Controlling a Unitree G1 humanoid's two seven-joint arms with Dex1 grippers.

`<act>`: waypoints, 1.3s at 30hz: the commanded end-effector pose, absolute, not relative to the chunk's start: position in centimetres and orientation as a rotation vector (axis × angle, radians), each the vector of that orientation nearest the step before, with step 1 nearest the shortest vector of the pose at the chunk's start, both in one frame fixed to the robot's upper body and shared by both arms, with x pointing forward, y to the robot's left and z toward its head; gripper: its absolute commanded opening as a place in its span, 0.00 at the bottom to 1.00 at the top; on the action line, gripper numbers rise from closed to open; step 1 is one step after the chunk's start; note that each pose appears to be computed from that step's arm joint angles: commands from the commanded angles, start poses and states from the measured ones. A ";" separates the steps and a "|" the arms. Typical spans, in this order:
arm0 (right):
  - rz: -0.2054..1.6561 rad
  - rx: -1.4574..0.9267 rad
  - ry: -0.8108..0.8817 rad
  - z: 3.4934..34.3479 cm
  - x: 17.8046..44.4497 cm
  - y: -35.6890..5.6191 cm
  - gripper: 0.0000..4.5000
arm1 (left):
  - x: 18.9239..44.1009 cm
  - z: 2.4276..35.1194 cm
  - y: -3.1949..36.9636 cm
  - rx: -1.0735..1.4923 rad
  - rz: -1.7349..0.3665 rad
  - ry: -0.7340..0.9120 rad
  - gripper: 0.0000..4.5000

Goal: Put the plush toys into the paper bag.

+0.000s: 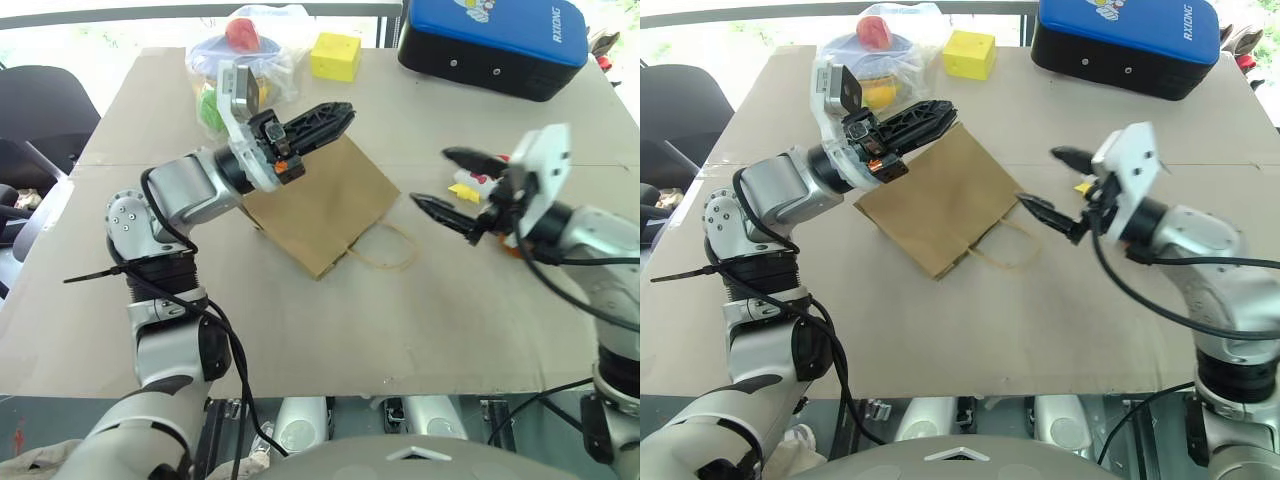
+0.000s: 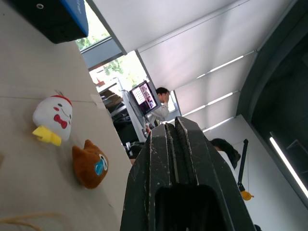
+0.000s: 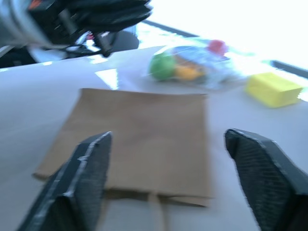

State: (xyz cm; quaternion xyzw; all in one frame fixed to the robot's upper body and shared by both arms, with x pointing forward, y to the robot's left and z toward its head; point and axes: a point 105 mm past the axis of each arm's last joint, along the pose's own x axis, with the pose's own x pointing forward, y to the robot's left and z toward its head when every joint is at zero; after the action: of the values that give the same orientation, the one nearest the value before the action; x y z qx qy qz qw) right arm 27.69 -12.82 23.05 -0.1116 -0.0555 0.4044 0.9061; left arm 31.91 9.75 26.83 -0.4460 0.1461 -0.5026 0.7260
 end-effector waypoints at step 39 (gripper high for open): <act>0.823 -0.280 0.067 18.4 21.6 -15.0 1.00 | 30.4 11.1 7.4 0.548 -1.475 0.073 0.02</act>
State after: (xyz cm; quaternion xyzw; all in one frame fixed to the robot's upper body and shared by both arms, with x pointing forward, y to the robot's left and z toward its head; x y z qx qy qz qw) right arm 21.97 -15.45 17.61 -0.1229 0.0554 0.3961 0.9082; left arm 30.31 7.40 9.73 0.2745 0.0498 -0.6652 0.6926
